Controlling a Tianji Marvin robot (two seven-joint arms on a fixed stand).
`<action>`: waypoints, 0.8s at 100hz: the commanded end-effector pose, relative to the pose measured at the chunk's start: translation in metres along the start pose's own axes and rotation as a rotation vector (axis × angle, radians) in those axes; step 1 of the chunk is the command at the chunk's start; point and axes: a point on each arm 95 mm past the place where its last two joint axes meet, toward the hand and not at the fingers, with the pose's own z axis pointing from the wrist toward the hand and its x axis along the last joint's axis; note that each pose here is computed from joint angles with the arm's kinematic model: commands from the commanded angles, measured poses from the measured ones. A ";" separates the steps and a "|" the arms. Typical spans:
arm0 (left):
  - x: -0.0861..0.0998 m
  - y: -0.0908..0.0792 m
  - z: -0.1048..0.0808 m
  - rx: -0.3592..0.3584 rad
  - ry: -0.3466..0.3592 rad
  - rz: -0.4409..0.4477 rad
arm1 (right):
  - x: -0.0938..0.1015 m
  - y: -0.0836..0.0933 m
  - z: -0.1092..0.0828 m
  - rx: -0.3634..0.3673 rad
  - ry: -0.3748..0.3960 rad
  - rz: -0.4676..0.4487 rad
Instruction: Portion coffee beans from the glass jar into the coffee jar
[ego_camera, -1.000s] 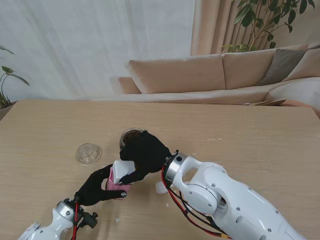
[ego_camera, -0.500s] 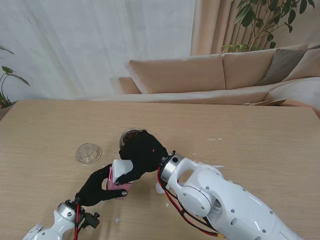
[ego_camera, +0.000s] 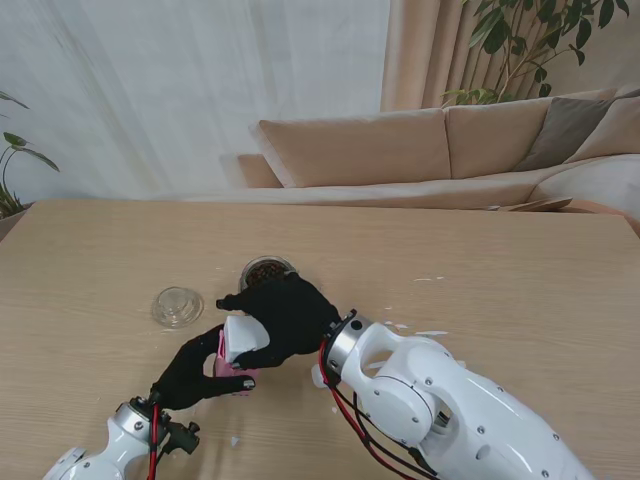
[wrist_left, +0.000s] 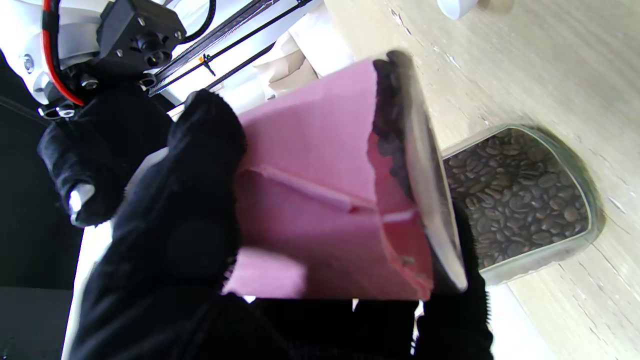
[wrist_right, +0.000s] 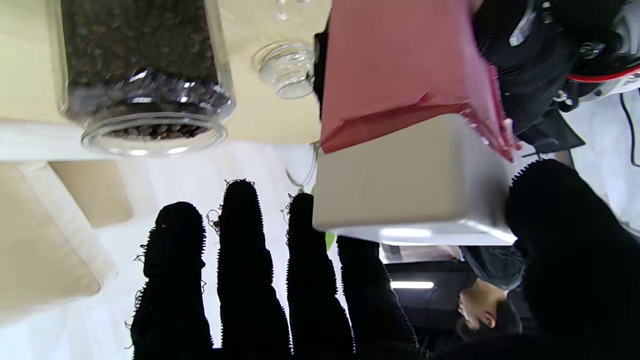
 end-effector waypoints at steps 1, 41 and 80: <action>0.004 0.003 0.001 -0.007 0.017 -0.007 | 0.003 -0.006 0.000 0.039 0.013 0.007; 0.004 0.002 0.001 0.007 0.026 -0.008 | 0.006 -0.015 0.010 -0.012 0.019 0.056; 0.004 0.000 -0.001 -0.003 0.010 -0.015 | 0.009 -0.010 0.013 -0.046 0.041 0.094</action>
